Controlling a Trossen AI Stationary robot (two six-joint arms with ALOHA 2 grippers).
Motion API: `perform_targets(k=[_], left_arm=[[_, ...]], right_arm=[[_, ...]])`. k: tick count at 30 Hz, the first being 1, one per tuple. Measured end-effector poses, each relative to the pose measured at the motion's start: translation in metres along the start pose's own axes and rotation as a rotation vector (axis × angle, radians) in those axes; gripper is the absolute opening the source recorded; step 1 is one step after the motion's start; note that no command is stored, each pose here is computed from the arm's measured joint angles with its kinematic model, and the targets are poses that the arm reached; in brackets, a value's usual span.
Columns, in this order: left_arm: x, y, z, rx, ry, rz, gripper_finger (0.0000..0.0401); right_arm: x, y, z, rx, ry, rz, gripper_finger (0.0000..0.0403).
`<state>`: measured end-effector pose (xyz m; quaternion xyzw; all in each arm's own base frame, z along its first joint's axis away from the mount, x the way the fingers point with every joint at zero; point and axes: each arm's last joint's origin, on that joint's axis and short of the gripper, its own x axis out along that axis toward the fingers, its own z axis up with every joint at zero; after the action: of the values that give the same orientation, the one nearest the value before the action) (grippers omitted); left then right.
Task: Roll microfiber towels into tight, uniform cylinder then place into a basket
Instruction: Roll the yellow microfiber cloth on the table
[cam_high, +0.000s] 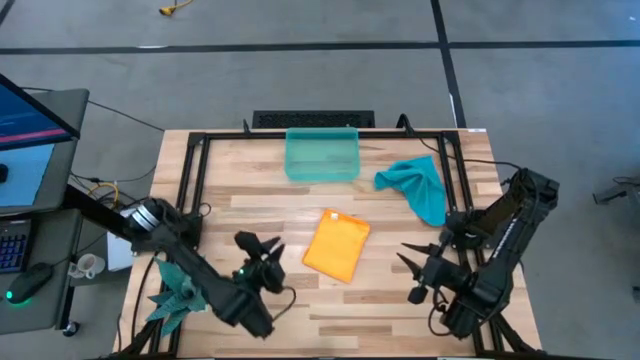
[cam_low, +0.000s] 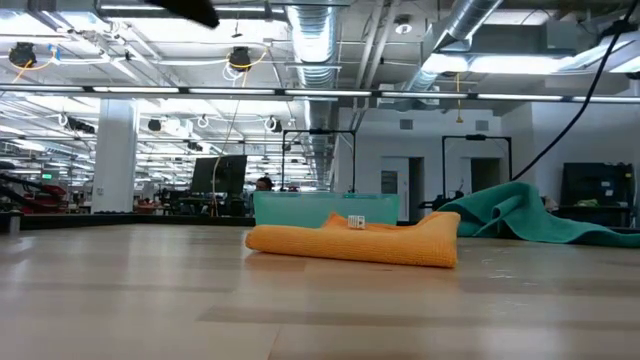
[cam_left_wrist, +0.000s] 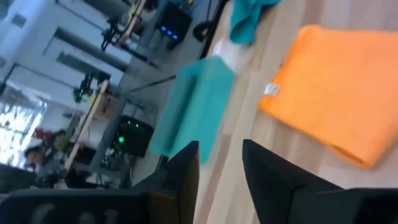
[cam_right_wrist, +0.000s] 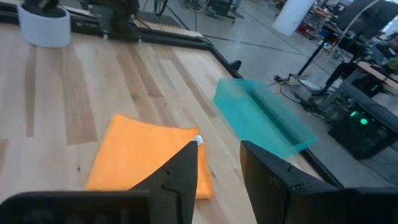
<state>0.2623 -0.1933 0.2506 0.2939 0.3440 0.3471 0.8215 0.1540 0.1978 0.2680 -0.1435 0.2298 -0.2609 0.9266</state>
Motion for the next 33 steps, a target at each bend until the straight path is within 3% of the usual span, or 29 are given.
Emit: perform_targets(k=[6,11,14,18,24,33], left_arm=[[0.028,0.015,-0.034,-0.139,0.027,-0.009,0.0073],[0.048,0.026,-0.044,-0.276,0.029,-0.108,0.0054],[0.06,0.026,-0.039,-0.31,-0.018,-0.225,0.0053],[0.073,0.019,-0.026,-0.304,-0.168,-0.461,0.0053],[0.09,0.014,-0.016,-0.24,-0.385,-0.75,0.0053],[0.115,0.02,-0.016,-0.357,-0.318,-0.78,0.0052]], right_arm=[[0.009,0.002,0.0,0.0,0.028,-0.029,0.0142],[0.016,0.001,0.002,0.016,0.061,-0.05,0.0136],[0.02,0.001,0.002,0.025,0.067,-0.061,0.0133],[0.028,0.001,-0.001,0.04,0.082,-0.077,0.0132],[0.042,-0.002,-0.014,0.02,0.166,-0.116,0.0132],[0.071,0.004,-0.022,0.009,0.266,-0.098,0.0124]])
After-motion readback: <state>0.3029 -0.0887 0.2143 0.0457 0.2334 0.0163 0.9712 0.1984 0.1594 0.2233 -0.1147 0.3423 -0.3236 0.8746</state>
